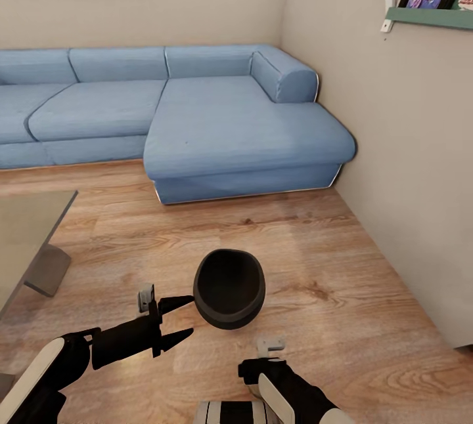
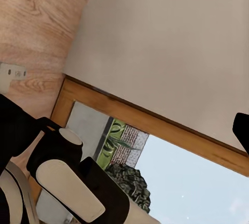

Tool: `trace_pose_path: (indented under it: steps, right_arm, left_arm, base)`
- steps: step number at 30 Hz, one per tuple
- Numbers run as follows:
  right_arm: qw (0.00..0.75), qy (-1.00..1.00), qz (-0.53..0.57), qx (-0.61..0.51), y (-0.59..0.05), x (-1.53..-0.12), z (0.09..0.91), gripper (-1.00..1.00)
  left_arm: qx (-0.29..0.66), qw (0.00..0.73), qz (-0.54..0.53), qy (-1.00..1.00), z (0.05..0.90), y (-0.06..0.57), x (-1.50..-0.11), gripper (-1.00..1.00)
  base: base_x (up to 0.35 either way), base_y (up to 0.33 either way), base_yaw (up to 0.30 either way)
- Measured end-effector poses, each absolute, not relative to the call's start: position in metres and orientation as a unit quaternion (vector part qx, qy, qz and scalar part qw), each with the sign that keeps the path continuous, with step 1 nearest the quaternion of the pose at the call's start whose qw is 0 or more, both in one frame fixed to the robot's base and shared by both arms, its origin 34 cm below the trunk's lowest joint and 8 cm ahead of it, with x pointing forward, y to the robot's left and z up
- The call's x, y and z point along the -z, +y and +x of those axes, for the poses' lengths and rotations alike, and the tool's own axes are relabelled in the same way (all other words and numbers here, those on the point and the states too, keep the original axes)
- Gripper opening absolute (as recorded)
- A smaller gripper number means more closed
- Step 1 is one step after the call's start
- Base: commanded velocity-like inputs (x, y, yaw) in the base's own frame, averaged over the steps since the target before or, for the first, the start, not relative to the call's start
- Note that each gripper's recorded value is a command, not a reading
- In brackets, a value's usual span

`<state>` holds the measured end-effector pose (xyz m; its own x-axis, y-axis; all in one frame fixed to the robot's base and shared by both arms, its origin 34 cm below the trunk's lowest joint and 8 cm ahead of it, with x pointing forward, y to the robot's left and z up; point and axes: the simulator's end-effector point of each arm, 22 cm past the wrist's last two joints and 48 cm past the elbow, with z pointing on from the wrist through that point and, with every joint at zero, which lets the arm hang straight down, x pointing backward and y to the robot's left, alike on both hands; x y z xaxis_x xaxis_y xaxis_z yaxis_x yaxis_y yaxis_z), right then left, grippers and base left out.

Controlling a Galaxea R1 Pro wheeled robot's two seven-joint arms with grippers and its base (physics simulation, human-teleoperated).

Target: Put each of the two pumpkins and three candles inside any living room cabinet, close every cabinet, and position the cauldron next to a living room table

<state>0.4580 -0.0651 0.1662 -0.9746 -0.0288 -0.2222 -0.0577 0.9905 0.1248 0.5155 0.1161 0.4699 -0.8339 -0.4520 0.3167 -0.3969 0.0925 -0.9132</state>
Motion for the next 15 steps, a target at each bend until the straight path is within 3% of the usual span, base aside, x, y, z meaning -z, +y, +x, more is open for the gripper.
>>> trace_pose_path:
  steps: [15]
  right_arm:
    - [0.109,0.992,-0.018,-0.067,-0.0677,-0.1651,0.4576,1.00]
  left_arm:
    - [0.610,0.019,-0.285,0.739,0.5138,0.1133,-0.4696,1.00]
  base:
    - [0.000,0.000,0.000]
